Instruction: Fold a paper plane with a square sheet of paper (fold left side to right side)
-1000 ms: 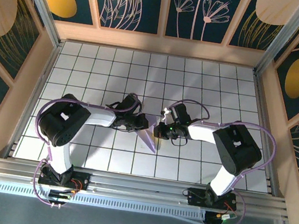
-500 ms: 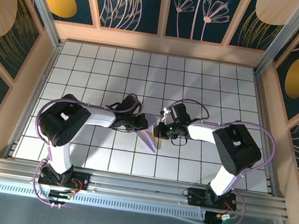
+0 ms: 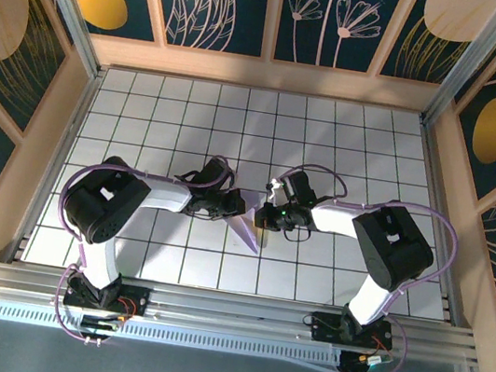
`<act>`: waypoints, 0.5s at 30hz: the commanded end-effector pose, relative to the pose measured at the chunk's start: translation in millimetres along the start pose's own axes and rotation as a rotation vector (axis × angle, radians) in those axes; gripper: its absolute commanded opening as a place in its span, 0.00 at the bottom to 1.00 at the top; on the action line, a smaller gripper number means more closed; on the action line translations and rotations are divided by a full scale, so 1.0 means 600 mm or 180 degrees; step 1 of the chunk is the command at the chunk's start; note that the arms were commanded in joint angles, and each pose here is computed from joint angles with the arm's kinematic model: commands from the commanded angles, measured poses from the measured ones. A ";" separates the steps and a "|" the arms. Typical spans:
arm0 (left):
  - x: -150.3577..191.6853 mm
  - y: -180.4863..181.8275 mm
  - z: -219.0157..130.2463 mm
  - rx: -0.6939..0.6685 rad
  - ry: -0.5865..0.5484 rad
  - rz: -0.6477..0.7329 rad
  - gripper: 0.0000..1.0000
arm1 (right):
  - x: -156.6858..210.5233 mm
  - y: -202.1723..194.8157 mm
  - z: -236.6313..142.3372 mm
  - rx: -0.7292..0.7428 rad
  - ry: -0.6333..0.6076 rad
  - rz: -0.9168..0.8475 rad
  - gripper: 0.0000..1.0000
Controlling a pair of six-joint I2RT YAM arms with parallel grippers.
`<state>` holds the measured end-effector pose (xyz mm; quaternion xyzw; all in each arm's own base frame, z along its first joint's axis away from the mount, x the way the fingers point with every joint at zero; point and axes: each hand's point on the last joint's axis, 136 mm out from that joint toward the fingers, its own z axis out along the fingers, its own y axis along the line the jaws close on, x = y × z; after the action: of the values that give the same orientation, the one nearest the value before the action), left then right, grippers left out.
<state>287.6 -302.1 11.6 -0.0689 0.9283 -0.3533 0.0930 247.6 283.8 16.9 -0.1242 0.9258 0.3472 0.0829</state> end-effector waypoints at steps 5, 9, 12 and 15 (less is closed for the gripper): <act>0.028 0.072 0.007 -0.0463 0.0091 -0.0161 0.08 | -0.011 0.005 -0.019 0.0040 -0.0060 0.0094 0.14; 0.027 0.073 0.007 -0.0479 0.0091 -0.0160 0.08 | -0.022 0.013 -0.033 0.0043 -0.0126 0.0073 0.20; 0.028 0.074 0.007 -0.0487 0.0091 -0.0162 0.07 | -0.028 0.017 -0.048 0.0071 -0.0174 0.0056 0.26; 0.027 0.073 0.006 -0.0488 0.0086 -0.0164 0.07 | -0.031 0.022 -0.066 0.0074 -0.0229 0.0043 0.29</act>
<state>287.6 -302.1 11.6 -0.0692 0.9283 -0.3532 0.0931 251.4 273.9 38.0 -0.1061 0.9289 0.3421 0.0941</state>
